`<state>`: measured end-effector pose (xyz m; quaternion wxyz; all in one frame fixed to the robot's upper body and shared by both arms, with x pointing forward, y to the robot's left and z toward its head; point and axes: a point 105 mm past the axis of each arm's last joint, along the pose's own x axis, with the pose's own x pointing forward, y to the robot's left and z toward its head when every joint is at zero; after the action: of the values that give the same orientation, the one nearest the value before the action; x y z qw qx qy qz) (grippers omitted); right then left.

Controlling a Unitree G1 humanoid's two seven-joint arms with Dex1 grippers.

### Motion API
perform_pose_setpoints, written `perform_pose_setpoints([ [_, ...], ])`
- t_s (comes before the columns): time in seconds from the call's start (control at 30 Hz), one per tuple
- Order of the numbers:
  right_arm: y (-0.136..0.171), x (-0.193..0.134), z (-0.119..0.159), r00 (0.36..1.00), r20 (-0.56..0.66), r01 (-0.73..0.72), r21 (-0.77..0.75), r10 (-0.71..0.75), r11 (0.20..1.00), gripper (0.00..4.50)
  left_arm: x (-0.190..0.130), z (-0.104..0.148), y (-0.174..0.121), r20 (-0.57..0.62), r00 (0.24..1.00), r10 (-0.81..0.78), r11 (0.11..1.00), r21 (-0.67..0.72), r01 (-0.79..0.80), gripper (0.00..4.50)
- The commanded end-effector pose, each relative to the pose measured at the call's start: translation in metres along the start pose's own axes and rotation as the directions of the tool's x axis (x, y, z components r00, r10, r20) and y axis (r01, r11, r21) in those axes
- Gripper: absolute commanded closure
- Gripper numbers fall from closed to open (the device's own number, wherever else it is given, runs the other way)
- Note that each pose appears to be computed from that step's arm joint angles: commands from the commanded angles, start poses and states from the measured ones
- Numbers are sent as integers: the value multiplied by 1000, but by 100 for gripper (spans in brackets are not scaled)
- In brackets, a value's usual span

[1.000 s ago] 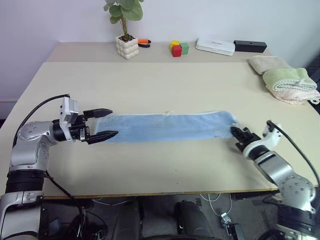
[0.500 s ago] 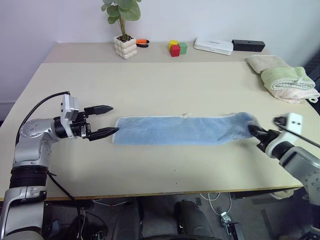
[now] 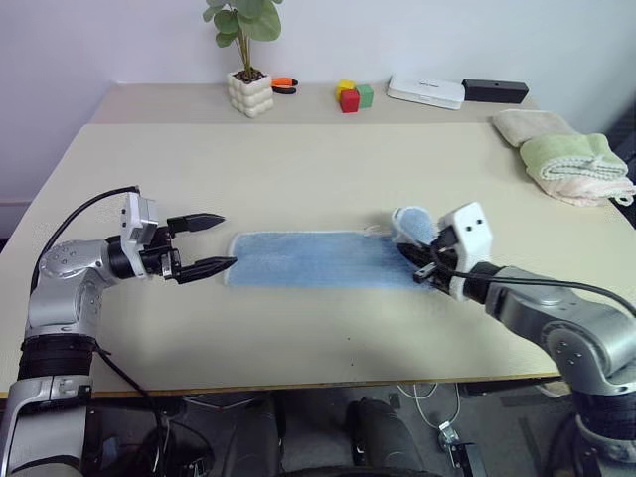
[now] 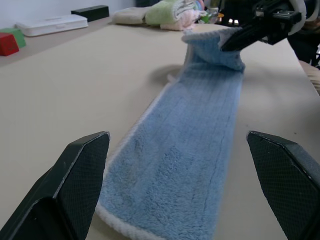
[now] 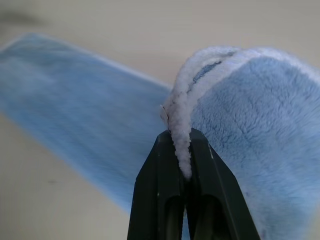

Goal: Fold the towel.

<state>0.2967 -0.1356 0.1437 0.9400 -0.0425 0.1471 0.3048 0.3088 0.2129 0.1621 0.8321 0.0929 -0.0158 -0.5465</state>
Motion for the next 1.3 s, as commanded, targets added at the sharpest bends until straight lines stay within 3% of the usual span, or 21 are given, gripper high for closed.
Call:
perform_pose_setpoints([
  [0.03,20,7,8,998,32,-55,-22,55,998,446,-4,12,-1,21,1000,8,999,44,-9,0],
  [0.27,36,25,-3,994,2,-113,-15,113,993,446,-6,12,-7,12,1000,10,999,42,-10,0],
  [0.53,46,45,6,988,38,-151,15,150,988,446,-8,12,-9,14,1000,23,999,31,-23,0],
  [0.8,51,49,-8,983,3,-184,38,184,982,446,-9,11,-12,8,1000,30,999,33,-30,0],
  [0.9,54,50,-13,979,-17,-202,24,203,979,361,-9,11,-12,11,1000,28,999,32,-29,0],
  [1.13,52,50,-6,979,9,-204,11,204,979,14,-6,11,-12,16,1000,25,999,31,-25,0],
  [1.3,79,30,28,900,155,-421,70,407,904,5,-6,11,-10,18,1000,23,999,29,-24,0],
])
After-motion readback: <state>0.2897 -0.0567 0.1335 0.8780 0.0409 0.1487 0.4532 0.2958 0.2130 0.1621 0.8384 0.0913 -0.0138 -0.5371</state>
